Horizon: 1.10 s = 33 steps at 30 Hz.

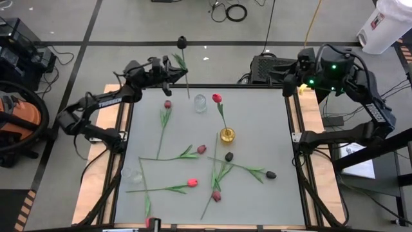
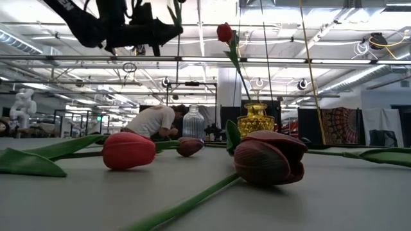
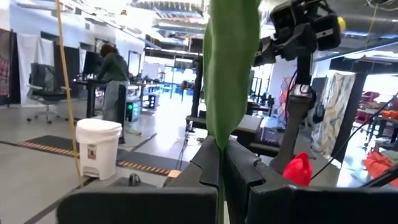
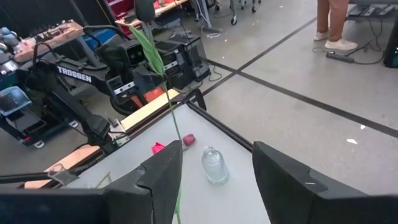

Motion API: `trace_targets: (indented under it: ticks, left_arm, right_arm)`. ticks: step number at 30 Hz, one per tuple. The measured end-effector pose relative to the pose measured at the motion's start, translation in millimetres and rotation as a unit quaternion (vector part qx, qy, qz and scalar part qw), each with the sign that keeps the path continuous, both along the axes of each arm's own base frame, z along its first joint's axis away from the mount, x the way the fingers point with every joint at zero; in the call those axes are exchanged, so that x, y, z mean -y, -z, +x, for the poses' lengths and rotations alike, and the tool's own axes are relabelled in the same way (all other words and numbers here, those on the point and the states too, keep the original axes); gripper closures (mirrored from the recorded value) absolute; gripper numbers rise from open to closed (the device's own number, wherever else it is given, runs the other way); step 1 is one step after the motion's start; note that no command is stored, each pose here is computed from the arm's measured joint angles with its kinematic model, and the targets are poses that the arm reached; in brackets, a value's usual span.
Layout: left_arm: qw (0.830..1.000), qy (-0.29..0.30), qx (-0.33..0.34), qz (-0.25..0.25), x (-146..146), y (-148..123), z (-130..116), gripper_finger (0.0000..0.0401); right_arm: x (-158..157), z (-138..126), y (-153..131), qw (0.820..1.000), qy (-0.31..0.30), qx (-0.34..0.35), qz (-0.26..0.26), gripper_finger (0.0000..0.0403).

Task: Sort flowers into vase by color
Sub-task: Put the top black tulip into the top transparent vase

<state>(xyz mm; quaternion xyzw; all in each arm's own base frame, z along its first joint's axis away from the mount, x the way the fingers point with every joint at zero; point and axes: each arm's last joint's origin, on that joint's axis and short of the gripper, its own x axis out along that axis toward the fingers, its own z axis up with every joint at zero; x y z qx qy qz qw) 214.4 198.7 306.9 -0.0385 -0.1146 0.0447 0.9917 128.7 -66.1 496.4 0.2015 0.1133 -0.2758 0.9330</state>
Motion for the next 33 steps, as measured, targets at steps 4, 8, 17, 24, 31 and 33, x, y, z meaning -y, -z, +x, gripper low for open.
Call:
trace_targets:
  ticks: [4,8,17,24,31,33]
  left_arm:
    - [1.0,-0.001,-0.007,0.017,-3,4,6,0.0398]
    - [1.0,0.001,-0.018,0.021,-8,12,16,0.0398]
    - [1.0,0.007,-0.014,0.025,-16,17,33,0.0398]
    - [1.0,0.004,-0.008,0.03,-25,11,42,0.0398]
    - [1.0,0.006,-0.02,0.017,-31,21,51,0.0398]
    - [1.0,0.006,-0.021,0.017,-31,21,52,0.0398]
  right_arm:
    - [2,4,1,1.0,0.0,-0.004,0.004,0.0215]
    - [5,9,3,1.0,0.004,-0.005,0.017,0.0215]
    - [6,13,5,1.0,0.0,-0.016,0.008,0.0215]
    - [6,13,5,1.0,-0.002,-0.018,0.005,0.0215]
    - [6,13,5,1.0,-0.005,-0.023,-0.004,0.0215]
    - [6,13,5,1.0,-0.006,-0.023,-0.004,0.0215]
